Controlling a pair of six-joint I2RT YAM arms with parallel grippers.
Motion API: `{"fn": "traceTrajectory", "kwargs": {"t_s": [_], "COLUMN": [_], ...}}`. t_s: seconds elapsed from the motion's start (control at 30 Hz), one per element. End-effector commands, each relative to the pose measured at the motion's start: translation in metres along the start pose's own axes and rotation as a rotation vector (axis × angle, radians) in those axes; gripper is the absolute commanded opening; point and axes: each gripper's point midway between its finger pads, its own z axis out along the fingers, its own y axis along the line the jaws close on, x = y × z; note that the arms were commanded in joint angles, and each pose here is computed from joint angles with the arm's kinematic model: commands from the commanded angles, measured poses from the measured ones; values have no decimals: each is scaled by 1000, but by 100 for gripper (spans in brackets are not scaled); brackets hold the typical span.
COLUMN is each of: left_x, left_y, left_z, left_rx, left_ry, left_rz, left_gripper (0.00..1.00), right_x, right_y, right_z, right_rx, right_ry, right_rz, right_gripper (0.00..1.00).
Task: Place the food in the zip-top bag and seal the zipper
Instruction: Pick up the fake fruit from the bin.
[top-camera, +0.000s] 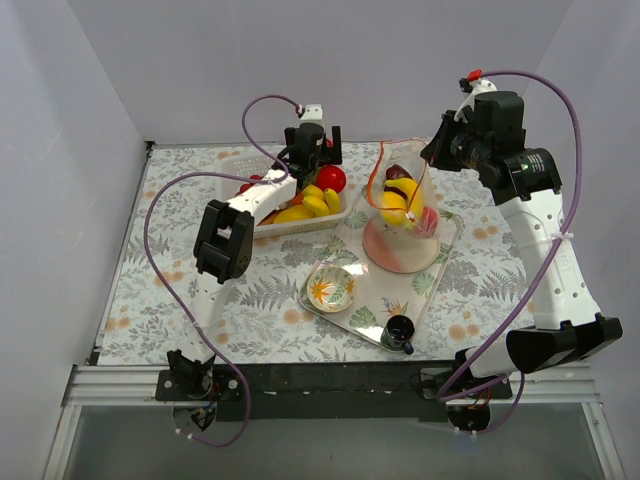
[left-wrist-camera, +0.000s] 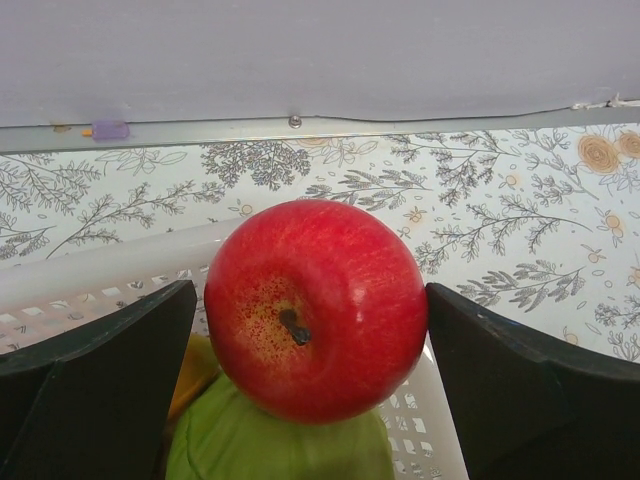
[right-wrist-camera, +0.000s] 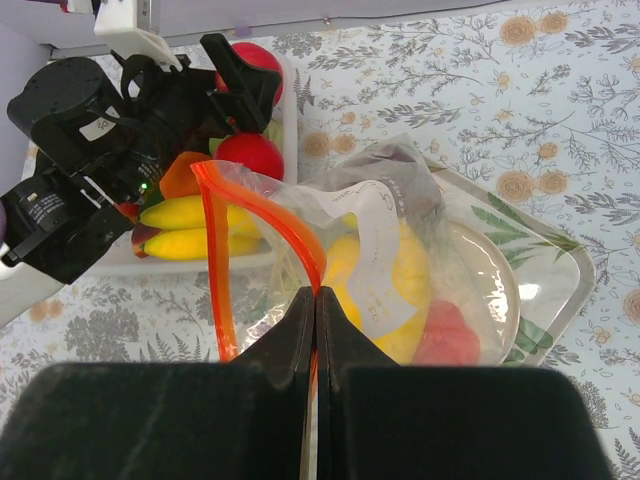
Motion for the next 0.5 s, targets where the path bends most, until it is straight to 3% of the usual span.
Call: {"fn": "traceTrajectory", "kwargs": {"t_s": [0.0,0.2,0.33,0.47], "left_x": [-23,-24,-37,-49], "left_y": [-12,-8,-8,-6], "left_z": [-4,-7,-10,-18], "left_rx": [23,4,1,0], "left_ry": [-43,-58,-101,-137], "left_rz": [-3,-11,-20,-22], "left_gripper": [98,90,71,62], "right_x": [-20,-18,-19,-20], "right_y": [6,5,5,5], "right_z": [-10,-9,-10,-11], "right_rx": [-29,-24,-25,-24], "right_ry": [-84,-82,-85,-87], "right_rz": [-23,-29,-29,-32], "right_gripper": [1,1,1,1]}}
